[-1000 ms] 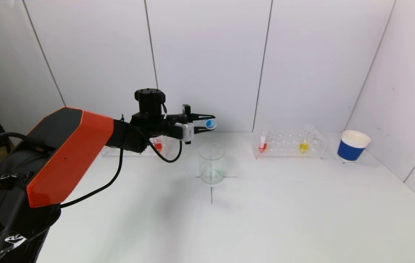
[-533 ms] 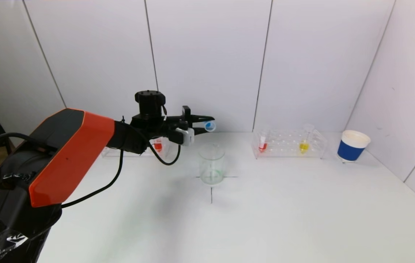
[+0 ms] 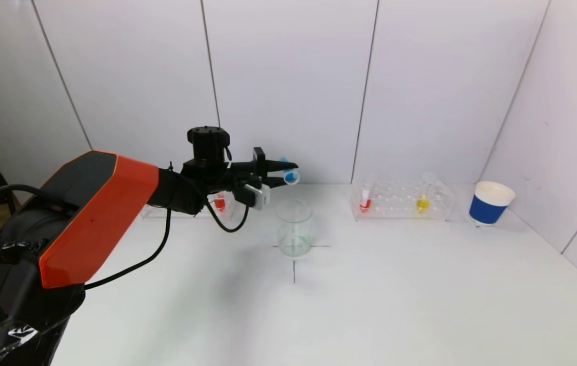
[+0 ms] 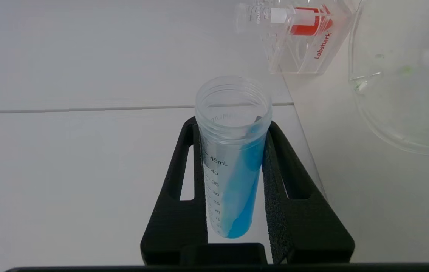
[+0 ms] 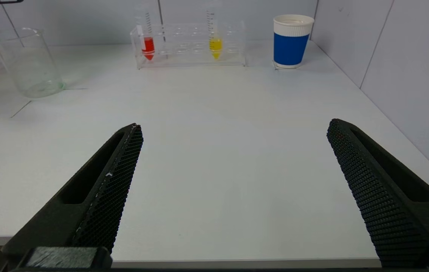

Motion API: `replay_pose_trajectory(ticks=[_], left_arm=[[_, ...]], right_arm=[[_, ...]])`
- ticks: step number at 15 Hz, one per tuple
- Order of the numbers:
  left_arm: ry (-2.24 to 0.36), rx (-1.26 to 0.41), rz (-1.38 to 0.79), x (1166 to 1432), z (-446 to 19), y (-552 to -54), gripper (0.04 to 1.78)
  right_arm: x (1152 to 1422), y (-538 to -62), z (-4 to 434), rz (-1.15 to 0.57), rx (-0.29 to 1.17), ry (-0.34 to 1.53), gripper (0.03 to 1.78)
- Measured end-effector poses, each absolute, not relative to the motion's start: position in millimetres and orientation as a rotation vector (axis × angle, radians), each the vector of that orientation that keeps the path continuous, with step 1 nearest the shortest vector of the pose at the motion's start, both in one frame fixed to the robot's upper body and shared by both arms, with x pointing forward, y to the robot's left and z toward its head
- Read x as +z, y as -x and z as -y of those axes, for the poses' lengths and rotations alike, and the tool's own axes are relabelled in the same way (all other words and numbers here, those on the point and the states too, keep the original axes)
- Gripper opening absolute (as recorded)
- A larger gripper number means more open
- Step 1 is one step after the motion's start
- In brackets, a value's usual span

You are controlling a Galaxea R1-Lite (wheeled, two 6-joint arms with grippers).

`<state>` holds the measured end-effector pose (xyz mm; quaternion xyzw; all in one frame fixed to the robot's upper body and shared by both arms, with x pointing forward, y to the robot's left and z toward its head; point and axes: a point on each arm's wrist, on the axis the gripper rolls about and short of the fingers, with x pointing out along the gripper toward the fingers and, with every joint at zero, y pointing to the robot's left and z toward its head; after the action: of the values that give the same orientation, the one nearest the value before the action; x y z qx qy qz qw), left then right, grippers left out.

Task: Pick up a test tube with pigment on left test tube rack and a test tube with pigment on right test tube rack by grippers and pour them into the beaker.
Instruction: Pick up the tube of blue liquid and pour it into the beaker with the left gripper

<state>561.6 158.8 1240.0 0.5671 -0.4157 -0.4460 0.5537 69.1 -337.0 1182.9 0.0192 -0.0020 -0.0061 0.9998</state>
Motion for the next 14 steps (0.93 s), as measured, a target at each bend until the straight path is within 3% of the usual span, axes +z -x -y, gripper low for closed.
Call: replay_pose_trajectory(ticks=[14], left_arm=[[-1.512, -0.961, 1.109, 1242.6, -159.3, -560.7, 0.45]], right_arm=[[1182.9, -69.1, 337.0, 0.004, -0.012, -0.038, 1.77]])
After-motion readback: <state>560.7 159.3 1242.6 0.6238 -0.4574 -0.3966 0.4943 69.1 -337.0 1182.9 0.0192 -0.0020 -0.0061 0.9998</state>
